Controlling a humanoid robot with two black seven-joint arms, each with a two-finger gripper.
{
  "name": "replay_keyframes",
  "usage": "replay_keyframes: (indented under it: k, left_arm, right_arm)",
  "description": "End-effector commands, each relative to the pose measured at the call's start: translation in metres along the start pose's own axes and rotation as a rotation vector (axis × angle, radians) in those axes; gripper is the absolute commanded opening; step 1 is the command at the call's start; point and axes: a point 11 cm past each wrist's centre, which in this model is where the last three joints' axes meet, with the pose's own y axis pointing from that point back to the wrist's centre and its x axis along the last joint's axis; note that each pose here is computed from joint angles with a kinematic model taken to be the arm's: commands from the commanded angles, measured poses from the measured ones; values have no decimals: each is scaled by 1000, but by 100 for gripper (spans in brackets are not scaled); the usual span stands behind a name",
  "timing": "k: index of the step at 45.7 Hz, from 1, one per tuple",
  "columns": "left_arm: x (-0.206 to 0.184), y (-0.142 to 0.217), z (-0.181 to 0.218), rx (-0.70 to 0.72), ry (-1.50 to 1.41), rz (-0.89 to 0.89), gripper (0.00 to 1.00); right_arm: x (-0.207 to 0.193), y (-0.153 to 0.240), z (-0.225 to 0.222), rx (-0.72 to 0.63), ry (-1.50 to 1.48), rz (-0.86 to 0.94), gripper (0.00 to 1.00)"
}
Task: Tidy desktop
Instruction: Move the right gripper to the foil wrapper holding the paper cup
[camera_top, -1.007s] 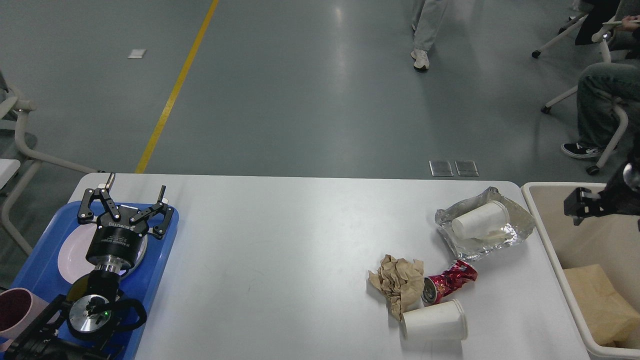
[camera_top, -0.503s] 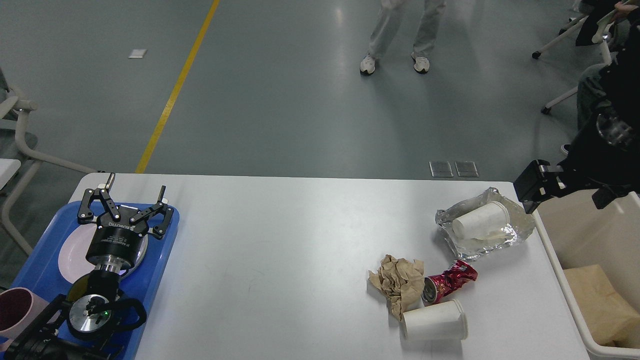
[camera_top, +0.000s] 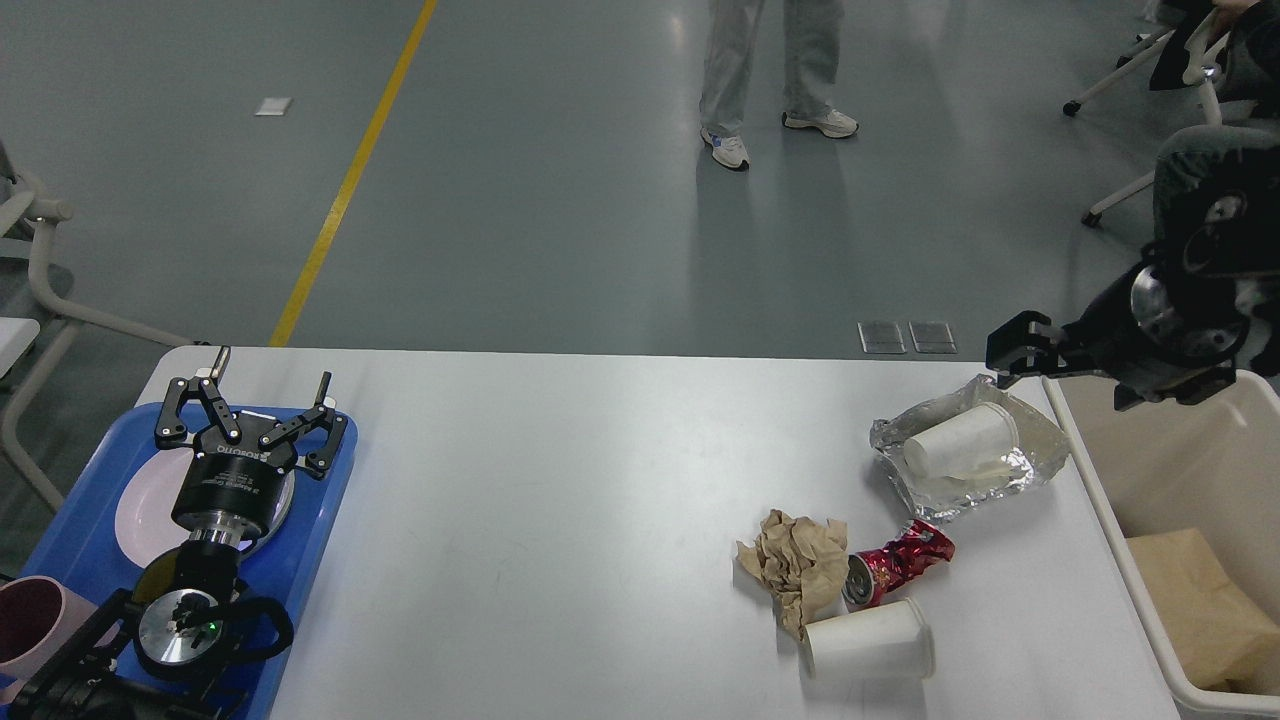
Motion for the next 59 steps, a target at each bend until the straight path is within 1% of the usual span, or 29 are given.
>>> replay_keyframes:
  k: [1,4,7,8,10,14,18,21,27,32,37,43,47,49,51,53,56,59]
  left_arm:
    - [0,0,0,0,0,0,96]
    - [0,0,0,0,0,-2,96]
    - [0,0,0,0,0,-2,96]
    - [0,0,0,0,0,-2,96]
    - [0,0,0,0,0,0,96]
    - [0,0,0,0,0,-2,96]
    - [0,0,0,0,0,-2,96]
    - [0,0,0,0,0,-2,96]
    - [0,0,0,0,0,0,96]
    - [0,0,0,0,0,-2,96]
    - [0,0,0,0,0,-2,96]
    - [0,0,0,0,0,-2,96]
    - [0,0,0,0,0,-2,96]
    - [0,0,0,0,0,-2,96]
    - [0,0,0,0,0,-2,96]
    - [0,0,0,0,0,-2,96]
    - [0,0,0,0,0,-2,96]
    - [0,0,0,0,0,-2,96]
  right_arm:
    - [-9,-46,6,24,-112,-39,100]
    - [-14,-74,10,36,-168,-57,100]
    - [-19,-98,4,82,-256,-65,100]
    - [-23,-106,3,94,-293,-68,98]
    - [-30,-121,4,106,-382,-56,98]
    - [-36,-143,17,81,-484,-5,99]
    - [-38,-160,28,45,-491,34,99]
    - [-48,-174,24,31,-467,35,99]
    - [-50,-193,30,7,-469,70,99]
    - [-56,-209,28,20,-506,79,99]
    - [-52,-216,30,22,-528,113,99]
    - [-59,-227,30,8,-515,123,99]
    - [-58,-231,34,0,-522,145,96]
    - [-58,-231,35,-1,-523,148,92]
    - [-58,-231,34,1,-523,147,85]
    - [-58,-231,34,0,-522,147,76]
    - [-60,-232,35,-2,-520,144,58]
    - [-64,-234,37,-8,-520,138,50]
